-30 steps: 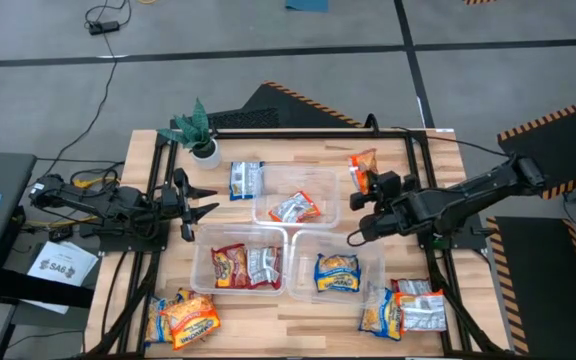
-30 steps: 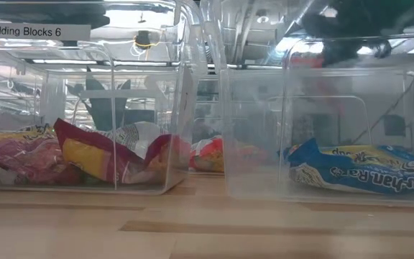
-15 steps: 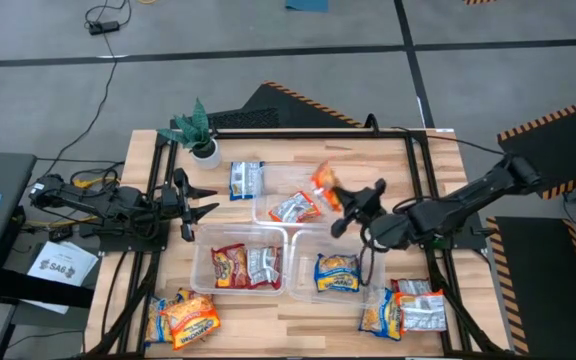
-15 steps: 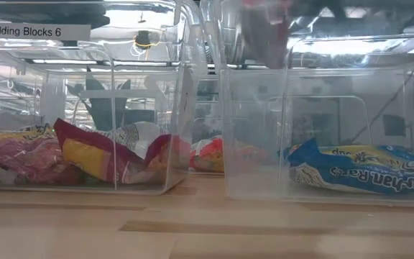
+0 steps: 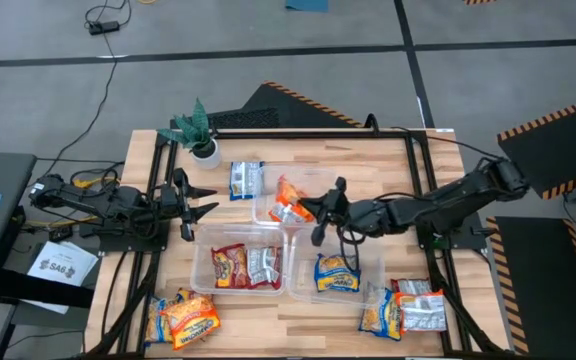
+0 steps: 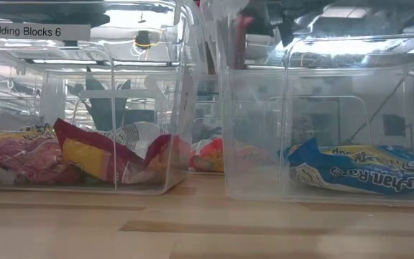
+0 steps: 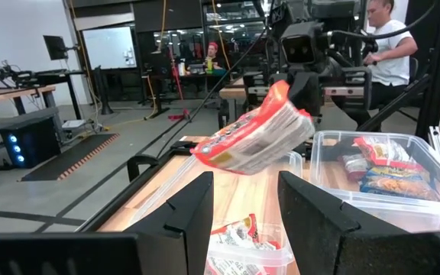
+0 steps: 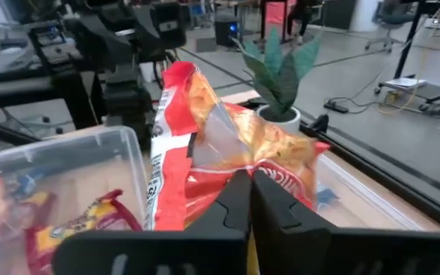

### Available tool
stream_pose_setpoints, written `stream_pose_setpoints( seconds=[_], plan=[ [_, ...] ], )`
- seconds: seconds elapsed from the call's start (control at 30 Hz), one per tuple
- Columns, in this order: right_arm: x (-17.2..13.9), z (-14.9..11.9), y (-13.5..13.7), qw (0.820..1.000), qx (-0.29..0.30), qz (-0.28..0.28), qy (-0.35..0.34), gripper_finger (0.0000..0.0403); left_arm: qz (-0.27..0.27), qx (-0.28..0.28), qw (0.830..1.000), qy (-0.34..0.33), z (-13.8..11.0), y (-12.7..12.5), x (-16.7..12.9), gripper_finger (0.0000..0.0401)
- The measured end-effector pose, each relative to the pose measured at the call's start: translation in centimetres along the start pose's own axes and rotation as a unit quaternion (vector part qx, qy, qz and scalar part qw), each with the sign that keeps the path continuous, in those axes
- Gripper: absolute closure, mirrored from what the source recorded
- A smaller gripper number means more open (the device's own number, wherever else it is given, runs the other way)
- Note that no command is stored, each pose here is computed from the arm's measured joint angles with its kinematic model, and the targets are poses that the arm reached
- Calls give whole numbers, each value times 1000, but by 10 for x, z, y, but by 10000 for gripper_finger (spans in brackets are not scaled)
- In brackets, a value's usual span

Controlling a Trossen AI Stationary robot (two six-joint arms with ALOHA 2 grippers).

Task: Sort Maruchan noodles
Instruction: Put the orange noodle pack into the top transparent bin, then put the blue noodle pack into the bottom right transparent bin

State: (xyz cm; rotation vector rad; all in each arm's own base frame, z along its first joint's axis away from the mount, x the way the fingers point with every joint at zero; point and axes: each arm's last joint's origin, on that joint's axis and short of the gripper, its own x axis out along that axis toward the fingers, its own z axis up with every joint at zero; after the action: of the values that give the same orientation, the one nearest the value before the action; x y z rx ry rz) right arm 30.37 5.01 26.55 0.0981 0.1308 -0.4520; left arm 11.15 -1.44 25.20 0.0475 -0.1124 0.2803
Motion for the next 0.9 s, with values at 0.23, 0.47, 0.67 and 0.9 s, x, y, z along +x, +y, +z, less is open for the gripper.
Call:
stream_pose_setpoints(
  seconds=[0.23, 0.47, 0.67, 0.9],
  plan=[
    [3, -3, -1, 1000, -2, -4, 6, 322, 0, 0, 1000, 0, 0, 0, 0, 264],
    [3, -3, -2, 1000, -16, -27, 2, 218, 0, 0, 1000, 0, 0, 0, 0, 264],
    [-3, 6, -6, 999, -11, -33, -11, 166, 0, 0, 1000, 0, 0, 0, 0, 264],
    [-8, 12, -8, 999, -9, -32, -14, 163, 1, 1, 1000, 1, 0, 0, 0, 264]
  ],
)
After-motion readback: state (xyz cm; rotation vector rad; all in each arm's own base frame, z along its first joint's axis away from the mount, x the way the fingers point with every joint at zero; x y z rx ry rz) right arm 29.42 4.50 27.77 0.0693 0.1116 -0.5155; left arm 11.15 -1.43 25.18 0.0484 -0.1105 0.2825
